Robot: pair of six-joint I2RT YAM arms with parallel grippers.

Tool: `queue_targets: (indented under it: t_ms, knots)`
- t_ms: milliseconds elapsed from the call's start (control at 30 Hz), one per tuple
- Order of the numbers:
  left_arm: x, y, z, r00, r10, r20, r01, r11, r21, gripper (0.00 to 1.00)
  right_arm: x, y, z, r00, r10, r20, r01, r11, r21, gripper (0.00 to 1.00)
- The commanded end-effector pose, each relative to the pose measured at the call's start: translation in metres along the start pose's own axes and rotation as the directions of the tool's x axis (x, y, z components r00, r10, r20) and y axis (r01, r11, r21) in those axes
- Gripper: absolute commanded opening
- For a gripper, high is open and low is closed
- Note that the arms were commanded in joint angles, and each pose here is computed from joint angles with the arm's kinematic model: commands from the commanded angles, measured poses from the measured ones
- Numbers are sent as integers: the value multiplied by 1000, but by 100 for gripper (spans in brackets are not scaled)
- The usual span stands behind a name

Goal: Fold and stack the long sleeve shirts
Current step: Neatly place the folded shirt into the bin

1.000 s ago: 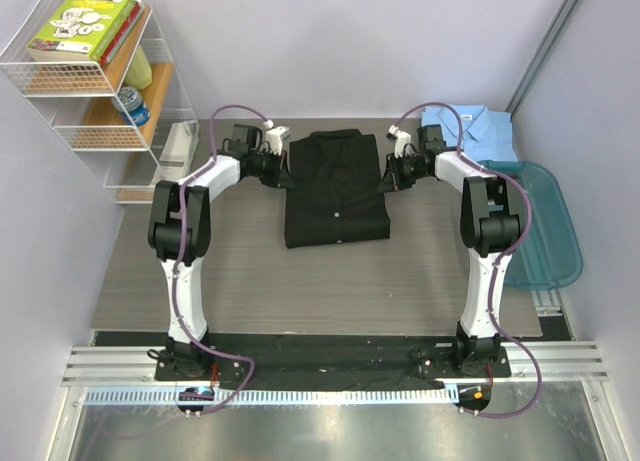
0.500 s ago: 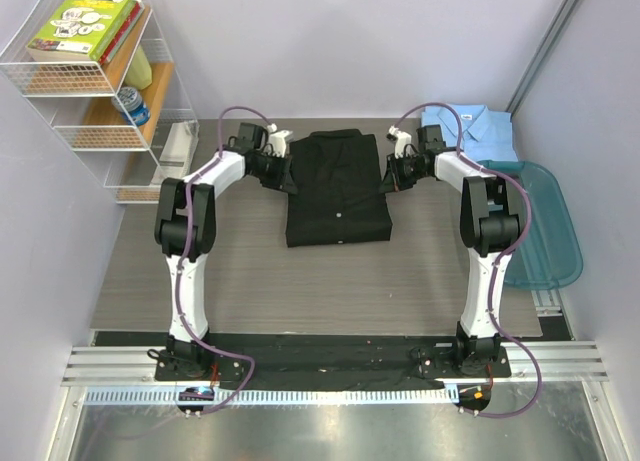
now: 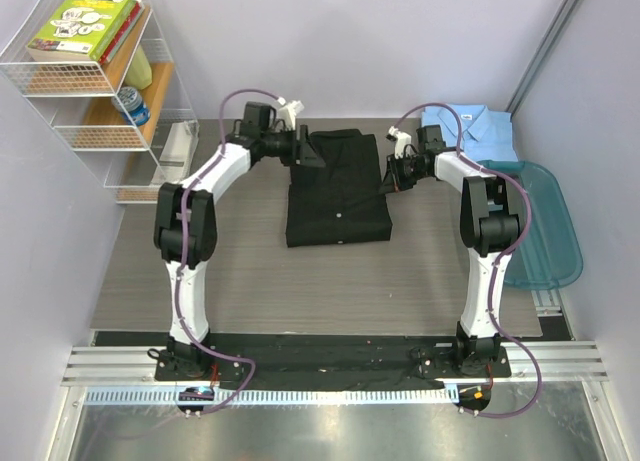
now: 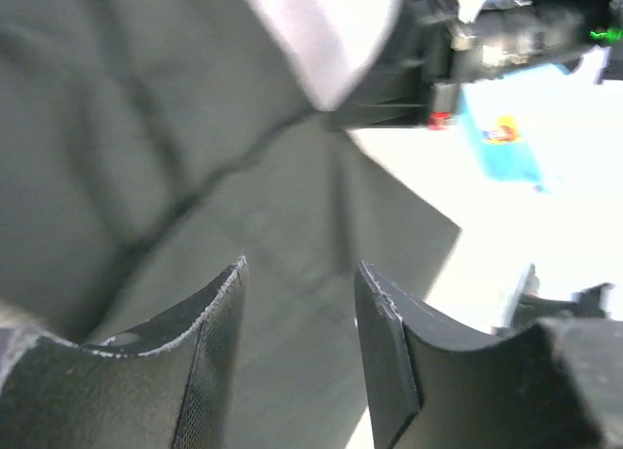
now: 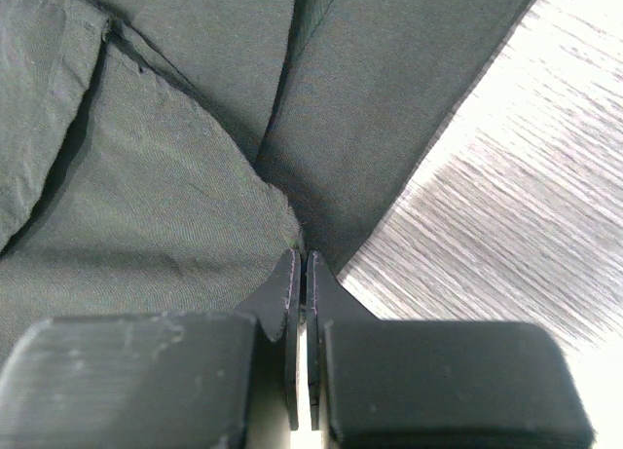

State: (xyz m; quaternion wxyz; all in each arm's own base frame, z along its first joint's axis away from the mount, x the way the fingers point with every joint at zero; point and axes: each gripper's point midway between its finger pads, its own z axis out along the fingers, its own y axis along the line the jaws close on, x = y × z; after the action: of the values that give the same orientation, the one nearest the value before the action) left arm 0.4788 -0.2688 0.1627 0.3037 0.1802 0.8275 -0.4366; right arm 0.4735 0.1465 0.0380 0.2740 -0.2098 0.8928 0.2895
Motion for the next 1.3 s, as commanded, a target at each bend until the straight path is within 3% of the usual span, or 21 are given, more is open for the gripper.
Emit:
queue_targets:
  t_ms: [0,100,300,500,600,867,1100,1267]
  knots:
    - [38,-40,44,978,-171,-117,188,969,157,47,-23,0,-2,998,-38,46,38,999,10,1]
    - [49,-40,66,971,-196,-134,214,967,139,47,-24,1,-1,998,-34,46,34,999,6,1]
    - [100,13,93,926,-310,-217,310,950,-35,44,-33,8,-6,998,-14,63,14,1000,-9,3]
    - [122,31,97,916,-316,-246,302,949,-95,43,-69,44,-48,993,0,118,6,999,-53,38]
    - [122,34,97,919,-311,-244,293,950,-106,43,-78,73,-66,989,66,134,-46,988,-148,51]
    - [128,38,99,913,-318,-254,297,947,-120,43,-45,149,-44,977,207,-40,-208,910,-359,48]
    - [135,42,97,911,-322,-260,295,946,-138,43,46,148,-20,914,296,-278,-382,860,-338,41]
    - [137,45,99,907,-331,-259,301,942,-150,43,95,138,-11,876,298,-379,-412,871,-267,39]
